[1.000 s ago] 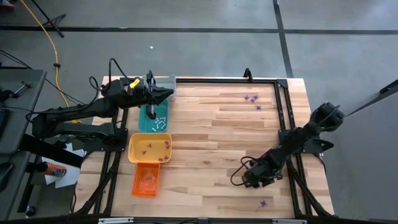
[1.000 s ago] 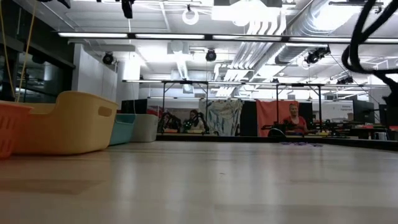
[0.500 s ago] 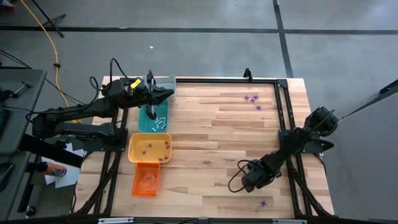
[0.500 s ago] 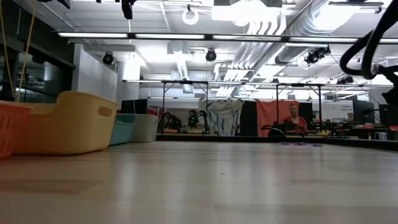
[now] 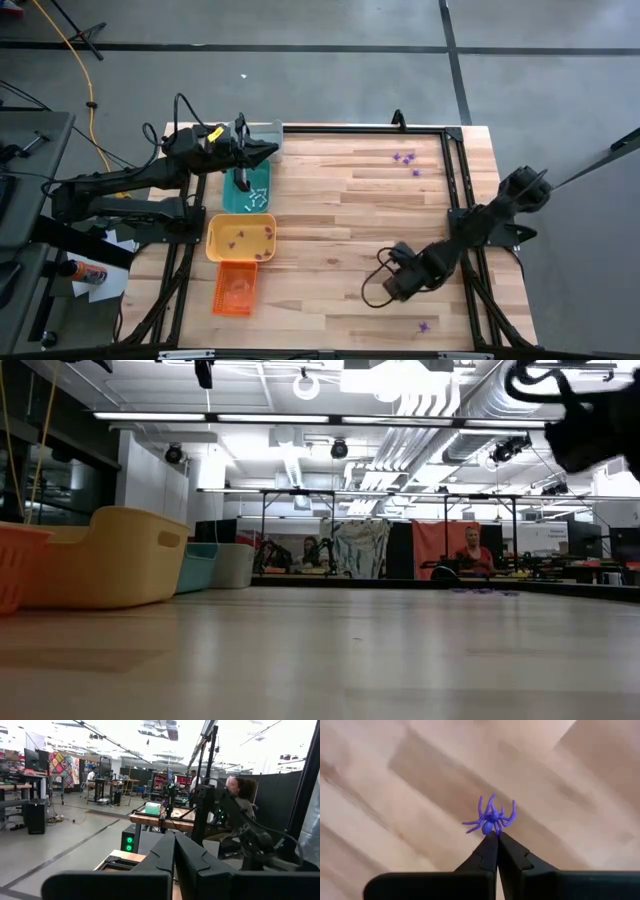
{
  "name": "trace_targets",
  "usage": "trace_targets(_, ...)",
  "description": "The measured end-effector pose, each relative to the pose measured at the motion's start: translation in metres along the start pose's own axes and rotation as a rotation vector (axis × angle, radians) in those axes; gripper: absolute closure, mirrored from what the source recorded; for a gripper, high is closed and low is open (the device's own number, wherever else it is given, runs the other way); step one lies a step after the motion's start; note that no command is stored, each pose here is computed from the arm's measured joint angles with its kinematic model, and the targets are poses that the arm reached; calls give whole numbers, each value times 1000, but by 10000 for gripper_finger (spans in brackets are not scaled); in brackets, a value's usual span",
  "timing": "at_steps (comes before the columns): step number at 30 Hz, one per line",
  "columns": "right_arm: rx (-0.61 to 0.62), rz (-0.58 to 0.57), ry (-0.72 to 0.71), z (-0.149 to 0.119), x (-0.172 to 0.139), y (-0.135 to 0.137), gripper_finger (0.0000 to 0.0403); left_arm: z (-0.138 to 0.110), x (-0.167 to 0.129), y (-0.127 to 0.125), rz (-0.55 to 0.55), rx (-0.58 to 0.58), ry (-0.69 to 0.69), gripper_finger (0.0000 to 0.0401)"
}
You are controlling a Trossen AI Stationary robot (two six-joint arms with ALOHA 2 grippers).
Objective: Sort Halloween decoration
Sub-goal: Put the purple spider toy in the orange bin
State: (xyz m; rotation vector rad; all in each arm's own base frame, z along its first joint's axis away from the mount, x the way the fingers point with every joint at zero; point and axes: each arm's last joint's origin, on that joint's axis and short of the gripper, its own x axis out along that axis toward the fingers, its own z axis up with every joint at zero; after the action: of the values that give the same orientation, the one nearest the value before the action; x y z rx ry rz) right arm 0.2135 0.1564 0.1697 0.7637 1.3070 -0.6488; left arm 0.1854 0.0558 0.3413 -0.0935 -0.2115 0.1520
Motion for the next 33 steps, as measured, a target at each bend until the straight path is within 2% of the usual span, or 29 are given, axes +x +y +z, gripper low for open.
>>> trace_targets(3, -61, 34, -122, 14, -15, -5, 403, 1, -1, 0, -1, -3, -10, 401)
trace_targets(7, -273, 108, -292, 37, -34, -6, 403, 2, -1, 0, -2, -2, -19, 401)
trace_targets(10, -404, 153, -383, 64, -41, -3, 403, 2, -1, -1, -3, -6, -13, 401)
trace_targets(15, -549, 271, -587, 112, -48, 8, 403, -3, 0, -4, -13, -49, 34, 401)
trace_targets(19, -597, 380, -812, 151, -64, 12, 403, -13, 2, -11, -9, -59, 112, 401)
trace_targets(24, -635, 529, -1022, 182, -85, 10, 403, -31, 8, -28, -23, -11, 230, 401)
trace_targets(29, -637, 606, -1121, 197, -96, 5, 403, -47, 17, -43, -61, 31, 293, 401)
trace_targets(33, -644, 622, -1120, 200, -97, 4, 403, -56, 24, -48, -65, 34, 317, 401)
